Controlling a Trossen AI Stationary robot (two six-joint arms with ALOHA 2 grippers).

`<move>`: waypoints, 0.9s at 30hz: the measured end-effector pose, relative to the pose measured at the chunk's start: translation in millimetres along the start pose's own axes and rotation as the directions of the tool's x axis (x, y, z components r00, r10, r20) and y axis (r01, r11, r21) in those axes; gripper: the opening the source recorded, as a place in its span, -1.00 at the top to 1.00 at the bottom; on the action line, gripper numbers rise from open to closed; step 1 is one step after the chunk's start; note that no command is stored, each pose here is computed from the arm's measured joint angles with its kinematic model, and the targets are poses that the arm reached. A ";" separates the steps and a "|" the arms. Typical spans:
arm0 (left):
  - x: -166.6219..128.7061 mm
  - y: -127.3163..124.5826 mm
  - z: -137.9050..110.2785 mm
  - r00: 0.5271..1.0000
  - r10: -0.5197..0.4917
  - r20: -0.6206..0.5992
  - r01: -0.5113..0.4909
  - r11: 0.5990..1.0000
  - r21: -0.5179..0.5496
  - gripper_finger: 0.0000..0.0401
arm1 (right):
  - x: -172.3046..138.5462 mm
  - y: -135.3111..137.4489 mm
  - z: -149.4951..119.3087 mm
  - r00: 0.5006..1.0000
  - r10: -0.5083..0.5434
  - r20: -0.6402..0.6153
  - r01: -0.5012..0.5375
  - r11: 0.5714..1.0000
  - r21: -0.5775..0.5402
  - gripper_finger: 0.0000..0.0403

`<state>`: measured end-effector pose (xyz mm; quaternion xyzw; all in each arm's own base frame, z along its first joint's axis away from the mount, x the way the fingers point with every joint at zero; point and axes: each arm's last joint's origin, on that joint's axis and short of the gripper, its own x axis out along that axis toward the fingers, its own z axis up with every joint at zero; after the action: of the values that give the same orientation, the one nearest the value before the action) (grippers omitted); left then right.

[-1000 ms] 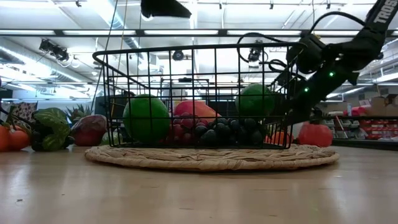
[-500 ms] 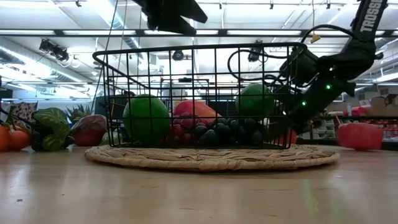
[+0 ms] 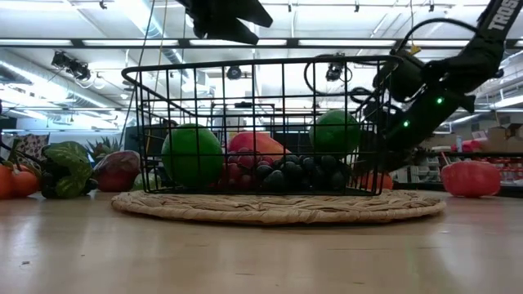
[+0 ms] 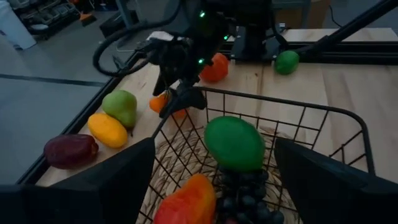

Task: Build produce basket
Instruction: Put the top tangerines into the black wire basket

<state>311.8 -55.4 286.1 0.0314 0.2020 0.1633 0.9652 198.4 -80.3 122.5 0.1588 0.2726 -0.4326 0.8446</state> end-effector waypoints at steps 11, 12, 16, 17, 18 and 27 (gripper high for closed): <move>-1.0 -1.8 0.1 1.000 -0.006 0.003 0.006 1.000 -0.002 -0.68 | -43.4 1.8 50.2 0.960 0.085 0.268 -0.100 0.994 0.045 -0.72; -1.0 -1.9 0.1 1.000 -0.007 0.004 0.007 1.000 -0.002 -0.68 | -48.8 3.5 56.3 0.951 0.100 0.294 -0.115 0.993 0.036 -0.72; -1.0 -1.8 0.1 1.000 -0.006 0.003 0.006 1.000 -0.001 -0.68 | -72.8 11.7 79.1 0.905 0.157 0.394 -0.171 0.985 -0.001 -0.72; -1.1 -1.8 0.2 1.000 -0.006 0.003 0.006 1.000 -0.002 -0.68 | -78.7 14.8 83.8 0.894 0.174 0.414 -0.188 0.982 -0.006 -0.72; -1.1 -1.9 0.2 1.000 -0.006 0.004 0.006 1.000 -0.001 -0.68 | -84.3 18.0 87.8 0.882 0.194 0.429 -0.209 0.978 -0.012 -0.72; -1.1 -1.9 0.2 1.000 -0.006 0.004 0.006 1.000 -0.001 -0.68 | -113.1 61.7 88.2 0.816 0.413 0.405 -0.411 0.906 -0.097 -0.72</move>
<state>311.4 -57.5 286.5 0.0307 0.2002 0.1604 0.9660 223.4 -16.4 262.7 0.1161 0.0465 -0.2628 0.9567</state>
